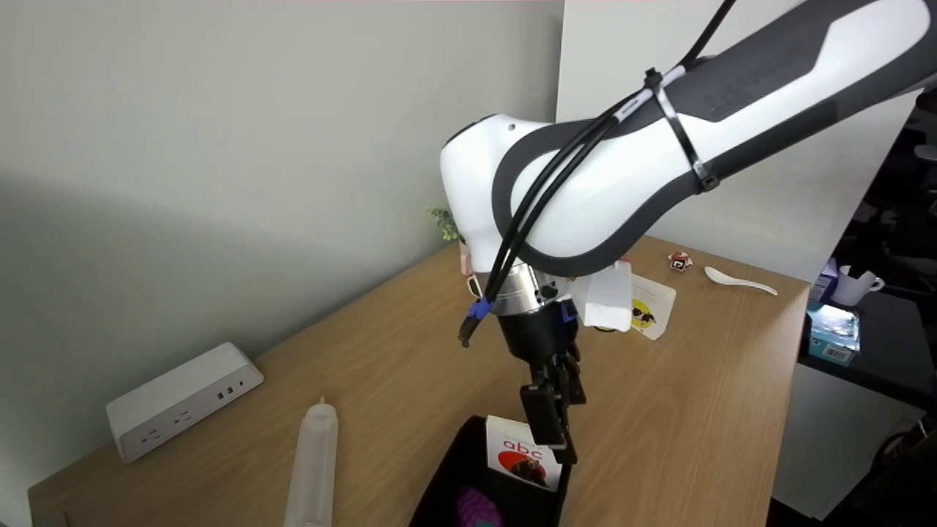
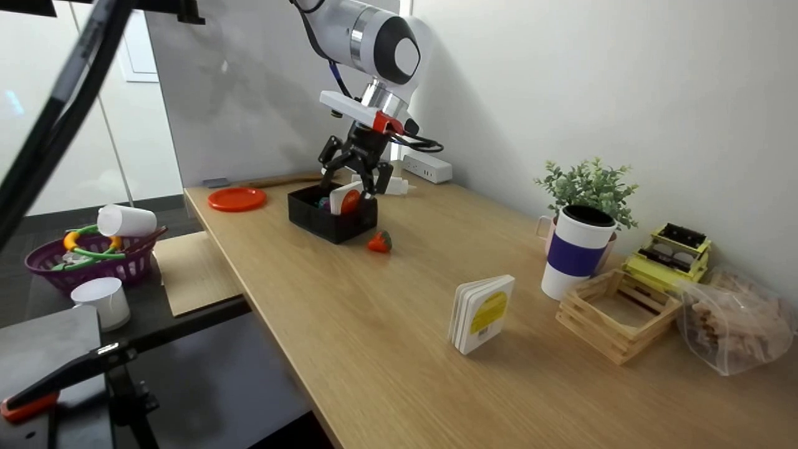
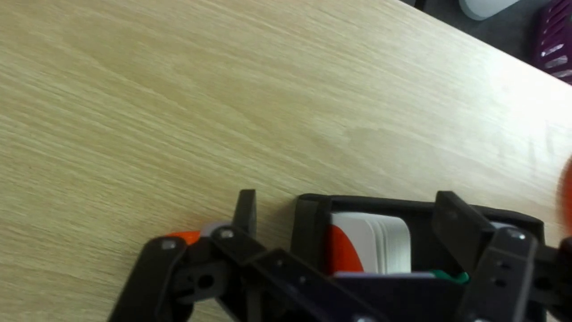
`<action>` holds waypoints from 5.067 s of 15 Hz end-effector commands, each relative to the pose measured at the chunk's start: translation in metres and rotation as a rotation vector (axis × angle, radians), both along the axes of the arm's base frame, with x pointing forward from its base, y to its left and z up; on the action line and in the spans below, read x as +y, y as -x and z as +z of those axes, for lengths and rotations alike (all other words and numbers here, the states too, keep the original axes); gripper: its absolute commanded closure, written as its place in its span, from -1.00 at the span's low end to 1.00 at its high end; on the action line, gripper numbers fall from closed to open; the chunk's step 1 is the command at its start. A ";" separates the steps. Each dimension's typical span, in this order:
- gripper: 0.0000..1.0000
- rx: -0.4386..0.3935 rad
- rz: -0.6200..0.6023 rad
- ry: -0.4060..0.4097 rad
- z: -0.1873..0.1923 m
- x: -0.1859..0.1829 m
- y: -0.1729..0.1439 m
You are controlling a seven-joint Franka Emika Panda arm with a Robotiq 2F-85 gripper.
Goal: Remove the things from the black box and put them on the table
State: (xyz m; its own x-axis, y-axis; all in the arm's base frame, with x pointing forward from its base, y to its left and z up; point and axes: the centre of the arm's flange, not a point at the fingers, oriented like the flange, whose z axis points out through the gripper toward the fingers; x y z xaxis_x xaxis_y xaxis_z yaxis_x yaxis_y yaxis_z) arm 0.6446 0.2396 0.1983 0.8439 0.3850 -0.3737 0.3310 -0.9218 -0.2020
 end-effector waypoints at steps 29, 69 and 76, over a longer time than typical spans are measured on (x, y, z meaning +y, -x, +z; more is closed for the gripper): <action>0.91 -0.082 -0.001 -0.089 -0.036 0.020 -0.005; -0.28 -0.126 -0.268 0.062 -0.026 -0.017 0.000; -0.58 -0.149 -0.281 0.088 -0.020 -0.015 0.005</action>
